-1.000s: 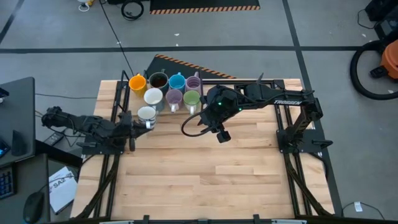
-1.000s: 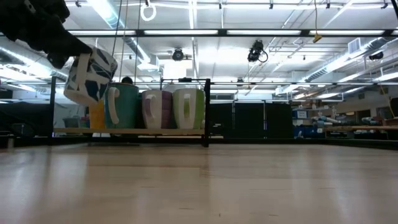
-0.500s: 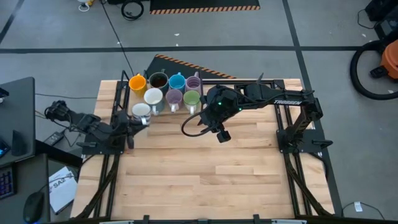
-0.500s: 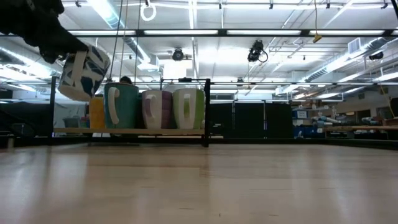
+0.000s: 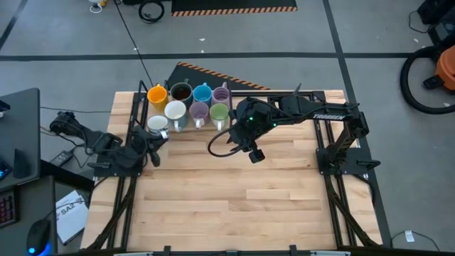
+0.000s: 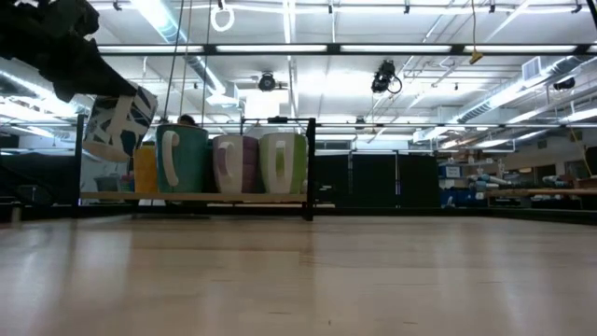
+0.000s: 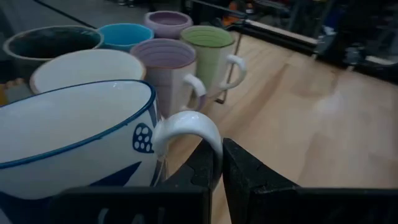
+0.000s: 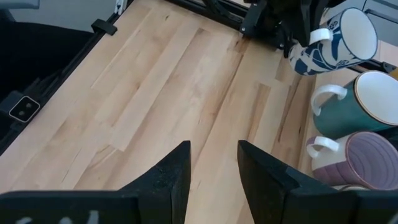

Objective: Place coffee mugs
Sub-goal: Put the blue patterned mug on the shelf

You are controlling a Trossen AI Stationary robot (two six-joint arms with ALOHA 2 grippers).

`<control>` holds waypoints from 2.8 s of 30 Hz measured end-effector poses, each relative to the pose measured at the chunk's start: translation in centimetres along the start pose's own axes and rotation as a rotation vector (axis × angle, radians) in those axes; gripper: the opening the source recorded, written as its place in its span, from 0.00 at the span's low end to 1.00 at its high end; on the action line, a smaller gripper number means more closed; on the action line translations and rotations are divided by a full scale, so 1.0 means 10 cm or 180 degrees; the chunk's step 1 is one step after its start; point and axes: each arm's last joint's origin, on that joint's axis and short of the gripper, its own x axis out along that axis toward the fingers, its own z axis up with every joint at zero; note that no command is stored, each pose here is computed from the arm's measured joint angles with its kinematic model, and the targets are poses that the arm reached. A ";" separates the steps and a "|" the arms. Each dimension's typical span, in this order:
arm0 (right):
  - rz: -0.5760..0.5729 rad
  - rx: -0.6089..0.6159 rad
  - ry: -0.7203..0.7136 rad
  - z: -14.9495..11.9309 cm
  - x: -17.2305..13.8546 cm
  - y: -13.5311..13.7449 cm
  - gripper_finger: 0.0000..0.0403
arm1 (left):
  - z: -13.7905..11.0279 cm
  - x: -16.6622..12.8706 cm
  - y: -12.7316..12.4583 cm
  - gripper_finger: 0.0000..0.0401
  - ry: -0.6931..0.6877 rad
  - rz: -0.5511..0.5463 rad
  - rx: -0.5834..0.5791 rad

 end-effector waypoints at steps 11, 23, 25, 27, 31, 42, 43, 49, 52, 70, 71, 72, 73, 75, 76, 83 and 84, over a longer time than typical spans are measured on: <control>0.0002 0.0000 0.0004 0.00 0.00 0.00 0.34 | -0.09 0.07 -0.03 0.05 -0.0041 0.0450 0.0035; 0.0022 0.0009 -0.0005 0.00 0.00 0.00 0.34 | -0.37 0.17 0.02 0.05 -0.0059 0.0834 0.0121; 0.0021 0.0008 -0.0011 0.00 0.00 0.00 0.34 | -0.41 0.18 0.04 0.05 -0.0083 0.0860 0.0100; 0.0019 0.0007 -0.0015 0.00 0.00 0.00 0.34 | -0.44 0.19 0.05 0.05 -0.0150 0.0898 0.0132; 0.0021 0.0007 -0.0015 0.00 0.00 0.00 0.34 | -0.46 0.20 0.07 0.05 -0.0254 0.0986 0.0234; 0.0024 0.0001 -0.0022 0.01 0.00 0.01 0.34 | -0.45 0.20 0.08 0.05 -0.0398 0.1086 0.0270; 0.0022 -0.0002 -0.0034 0.01 0.00 0.01 0.34 | -0.45 0.20 0.08 0.05 -0.0399 0.1087 0.0271; 0.0034 -0.0039 -0.0079 0.04 0.01 0.05 0.34 | -0.44 0.20 0.08 0.05 -0.0479 0.1120 0.0242; 0.0048 -0.0060 -0.0092 0.05 0.01 0.07 0.34 | -0.43 0.20 0.08 0.05 -0.0556 0.1172 0.0242; 0.0061 -0.0414 -0.0075 0.07 0.41 0.01 0.34 | -0.45 0.20 -0.01 0.06 -0.0310 0.0879 0.0457; 0.0062 -0.0469 -0.0068 0.07 0.50 -0.01 0.34 | -0.45 0.20 -0.02 0.06 -0.0302 0.0859 0.0470; 0.0041 -0.0515 -0.0087 0.07 0.57 -0.05 0.34 | -0.45 0.20 -0.02 0.06 -0.0291 0.0845 0.0476; 0.0021 -0.0556 -0.0121 0.06 0.64 -0.09 0.34 | -0.46 0.20 -0.02 0.06 -0.0273 0.0833 0.0480; 0.0012 -0.0578 -0.0223 0.06 0.75 -0.19 0.34 | -0.46 0.20 -0.02 0.06 -0.0232 0.0812 0.0491; 0.0020 -0.0572 -0.0264 0.04 0.80 -0.25 0.34 | -0.47 0.20 -0.02 0.06 -0.0215 0.0811 0.0511; 0.0079 -0.0540 -0.0355 -0.04 0.94 -0.45 0.34 | -0.47 0.20 0.01 0.06 -0.0339 0.0947 0.0439; 0.0073 -0.0552 -0.0383 -0.03 0.94 -0.46 0.34 | -0.47 0.20 0.01 0.06 -0.0391 0.0978 0.0415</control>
